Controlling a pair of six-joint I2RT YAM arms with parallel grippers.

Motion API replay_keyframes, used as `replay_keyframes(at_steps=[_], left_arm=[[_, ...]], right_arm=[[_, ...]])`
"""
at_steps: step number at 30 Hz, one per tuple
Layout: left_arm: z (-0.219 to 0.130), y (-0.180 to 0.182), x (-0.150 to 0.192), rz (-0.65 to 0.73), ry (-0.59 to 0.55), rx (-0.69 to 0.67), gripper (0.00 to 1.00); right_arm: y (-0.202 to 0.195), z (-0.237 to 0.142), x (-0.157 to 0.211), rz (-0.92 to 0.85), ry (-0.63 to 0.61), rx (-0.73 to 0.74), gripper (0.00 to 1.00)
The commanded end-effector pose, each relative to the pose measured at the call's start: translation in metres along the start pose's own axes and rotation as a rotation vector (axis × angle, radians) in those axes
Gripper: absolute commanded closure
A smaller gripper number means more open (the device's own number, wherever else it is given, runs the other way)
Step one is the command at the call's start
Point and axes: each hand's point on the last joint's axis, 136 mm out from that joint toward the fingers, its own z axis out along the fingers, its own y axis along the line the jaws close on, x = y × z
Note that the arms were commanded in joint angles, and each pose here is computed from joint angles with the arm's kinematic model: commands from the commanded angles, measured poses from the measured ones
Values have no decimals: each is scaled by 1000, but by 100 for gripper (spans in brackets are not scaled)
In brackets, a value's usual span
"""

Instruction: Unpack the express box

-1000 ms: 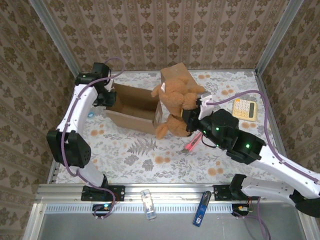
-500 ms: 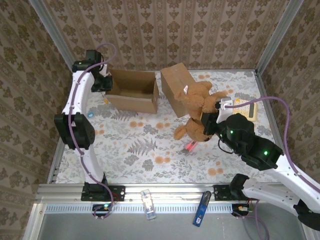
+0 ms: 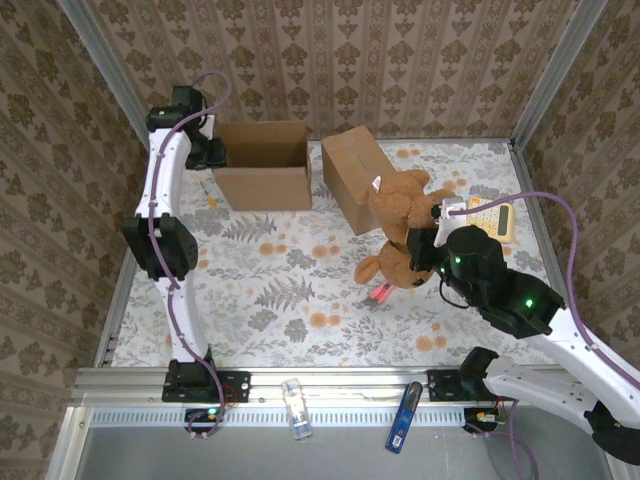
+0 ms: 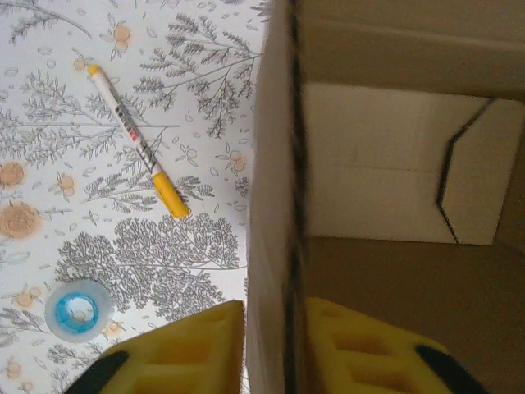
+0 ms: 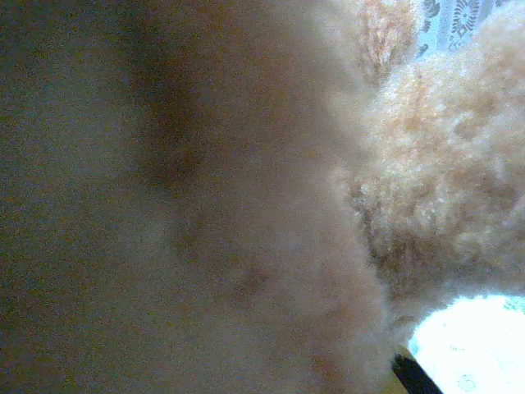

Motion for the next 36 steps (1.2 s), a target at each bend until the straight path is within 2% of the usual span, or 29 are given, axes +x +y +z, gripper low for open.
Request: replay_keyframes(at_steps=[1,6,9,12,15,21,27,31,36], left_arm=[[-13,-4,-7,-12,-23,38,66],[-19,-10,-22,-16,-63,76,51],[-25,-17,-32,-13,-101,114,34],[-38,-25,-41,-4,-152,152,25],[-61,-34,-48,20,-217,177,2],[-118,-53,-42,72,-322,222,0],[-163,-73,-6,113,-386,242,0],[-179,-82,26,135,-388,239,0],[-184,-85,65,148,-353,230,0]], right_arm=[[-2,-5,-14,48,-45,4,100],[-7,-4,-8,42,-17,22,100],[-14,-4,-7,45,-14,55,100],[-29,-1,-10,40,-2,114,100],[-48,7,-15,29,24,178,100],[-98,41,-25,77,71,265,100],[-153,95,-31,166,146,302,100],[-183,133,-32,198,203,313,100],[-218,185,-21,253,297,314,100]])
